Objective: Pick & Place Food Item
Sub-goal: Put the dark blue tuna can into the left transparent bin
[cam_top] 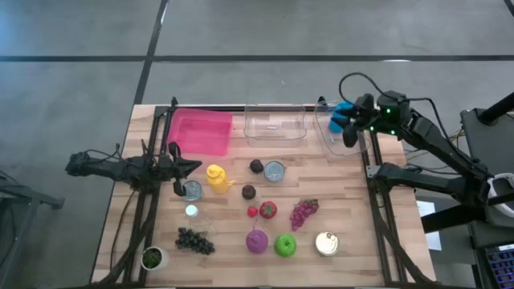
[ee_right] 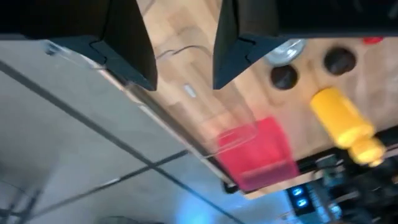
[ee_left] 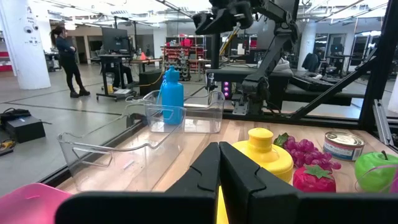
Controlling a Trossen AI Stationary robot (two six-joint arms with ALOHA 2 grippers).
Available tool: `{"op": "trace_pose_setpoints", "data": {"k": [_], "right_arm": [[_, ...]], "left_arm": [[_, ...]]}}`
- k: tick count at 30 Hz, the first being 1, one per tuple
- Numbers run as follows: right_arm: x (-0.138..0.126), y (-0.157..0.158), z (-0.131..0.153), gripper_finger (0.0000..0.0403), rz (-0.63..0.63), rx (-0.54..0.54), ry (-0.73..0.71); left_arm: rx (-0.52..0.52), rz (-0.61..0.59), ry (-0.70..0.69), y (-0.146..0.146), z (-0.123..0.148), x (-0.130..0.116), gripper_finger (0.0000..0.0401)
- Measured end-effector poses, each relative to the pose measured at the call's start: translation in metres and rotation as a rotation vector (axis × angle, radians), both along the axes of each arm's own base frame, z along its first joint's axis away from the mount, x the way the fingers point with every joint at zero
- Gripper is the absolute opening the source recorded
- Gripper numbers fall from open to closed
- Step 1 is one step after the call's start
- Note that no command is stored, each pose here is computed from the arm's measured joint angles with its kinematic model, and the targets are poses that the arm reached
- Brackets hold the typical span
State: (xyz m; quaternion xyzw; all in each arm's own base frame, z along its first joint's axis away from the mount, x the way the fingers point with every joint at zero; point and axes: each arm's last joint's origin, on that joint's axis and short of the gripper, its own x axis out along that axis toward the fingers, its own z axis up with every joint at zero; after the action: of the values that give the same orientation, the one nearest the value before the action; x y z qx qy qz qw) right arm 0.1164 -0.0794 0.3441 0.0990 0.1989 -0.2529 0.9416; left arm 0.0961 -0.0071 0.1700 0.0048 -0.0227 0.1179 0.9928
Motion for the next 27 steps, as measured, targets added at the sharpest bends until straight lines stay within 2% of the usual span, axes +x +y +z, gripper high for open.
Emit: {"op": "trace_pose_setpoints", "data": {"k": [14,27], "right_arm": [[0.018,0.035,-0.023,0.0066,0.275,-0.023,-0.058],[0.031,0.066,-0.024,0.0032,0.526,-0.072,-0.058]], "left_arm": [[0.0,0.001,0.0,0.0,0.0,0.0,0.0012],[0.0,0.0,0.0,0.0,0.0,0.0,0.0012]]}}
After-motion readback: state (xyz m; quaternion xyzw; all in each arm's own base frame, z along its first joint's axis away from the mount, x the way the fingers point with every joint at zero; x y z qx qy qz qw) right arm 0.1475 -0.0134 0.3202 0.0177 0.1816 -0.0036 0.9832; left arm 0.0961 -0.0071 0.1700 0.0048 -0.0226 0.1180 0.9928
